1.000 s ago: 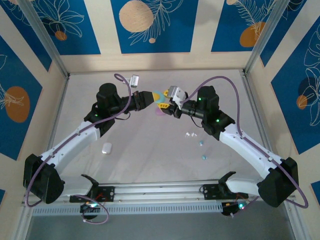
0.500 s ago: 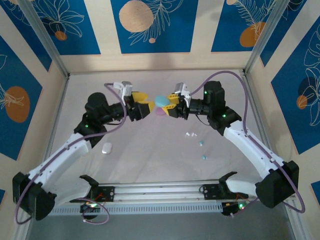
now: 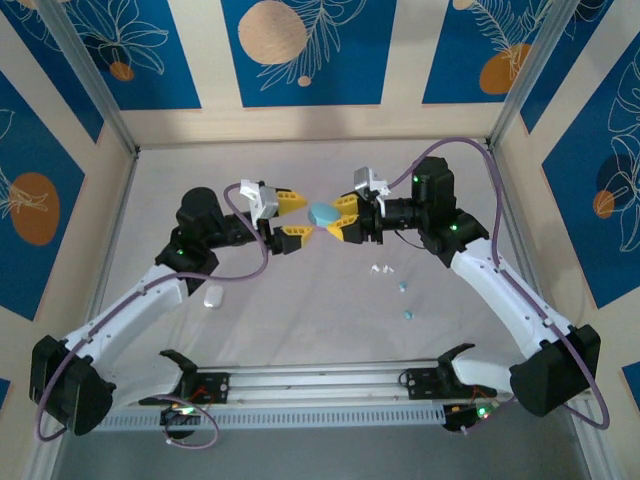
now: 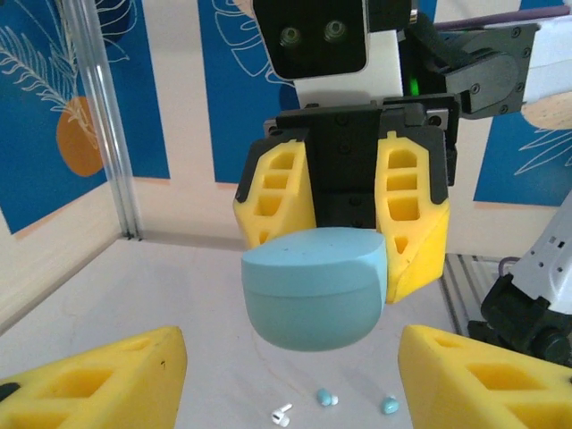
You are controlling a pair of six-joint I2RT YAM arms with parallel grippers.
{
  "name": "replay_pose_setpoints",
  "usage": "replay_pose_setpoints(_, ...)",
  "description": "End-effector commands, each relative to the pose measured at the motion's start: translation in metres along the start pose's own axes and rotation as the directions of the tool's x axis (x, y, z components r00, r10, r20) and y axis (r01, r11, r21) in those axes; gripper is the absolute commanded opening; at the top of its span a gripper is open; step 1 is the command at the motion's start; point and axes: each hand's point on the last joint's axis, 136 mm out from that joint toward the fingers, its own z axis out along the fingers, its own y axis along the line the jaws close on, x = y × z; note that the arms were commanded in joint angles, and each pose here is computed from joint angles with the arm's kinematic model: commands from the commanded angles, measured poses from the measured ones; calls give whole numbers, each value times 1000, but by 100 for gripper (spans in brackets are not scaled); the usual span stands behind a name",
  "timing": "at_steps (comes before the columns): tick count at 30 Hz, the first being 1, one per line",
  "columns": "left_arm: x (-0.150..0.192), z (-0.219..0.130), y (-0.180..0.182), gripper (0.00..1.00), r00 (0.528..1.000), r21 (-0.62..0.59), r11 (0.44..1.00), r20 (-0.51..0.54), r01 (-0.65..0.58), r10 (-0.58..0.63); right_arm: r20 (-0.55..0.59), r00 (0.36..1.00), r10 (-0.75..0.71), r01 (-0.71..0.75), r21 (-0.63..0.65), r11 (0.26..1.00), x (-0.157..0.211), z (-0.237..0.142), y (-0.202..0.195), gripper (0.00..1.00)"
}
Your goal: Insert wireless bluetooth earbuds into charging case
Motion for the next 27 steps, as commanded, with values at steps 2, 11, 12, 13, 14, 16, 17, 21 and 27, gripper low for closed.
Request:
replay_pose_setpoints(2,-13,2,-8,63,1000,69,998,23,11,-13,17,999,-45,46,-20,999,-9,-1,8,32)
replay_pose_setpoints(11,-18,8,-6,58,995,94,991,17,98,-100,28,996,-85,85,16,996,-8,0,4,32)
replay_pose_setpoints(12,-18,9,-6,57,994,99,990,21,102,-105,28,996,-89,88,16,996,-8,0,4,32)
replay_pose_setpoints(13,-18,9,-7,56,994,103,990,24,102,-105,28,996,-90,90,17,996,-8,0,4,32)
replay_pose_setpoints(14,-19,9,-7,55,994,104,990,29,98,-101,27,995,-92,91,18,996,-7,1,3,32)
replay_pose_setpoints(16,-19,10,-6,53,995,101,990,29,96,-100,29,995,-93,93,16,996,-8,1,3,32)
replay_pose_setpoints(17,-19,10,-6,53,995,102,990,26,97,-100,29,995,-92,92,17,996,-8,1,3,33)
replay_pose_setpoints(21,-18,11,-7,52,995,110,990,21,92,-95,33,995,-97,97,15,995,-10,2,3,32)
replay_pose_setpoints(27,-20,14,-10,53,996,119,989,33,84,-89,23,995,-94,93,13,996,-6,3,1,33)
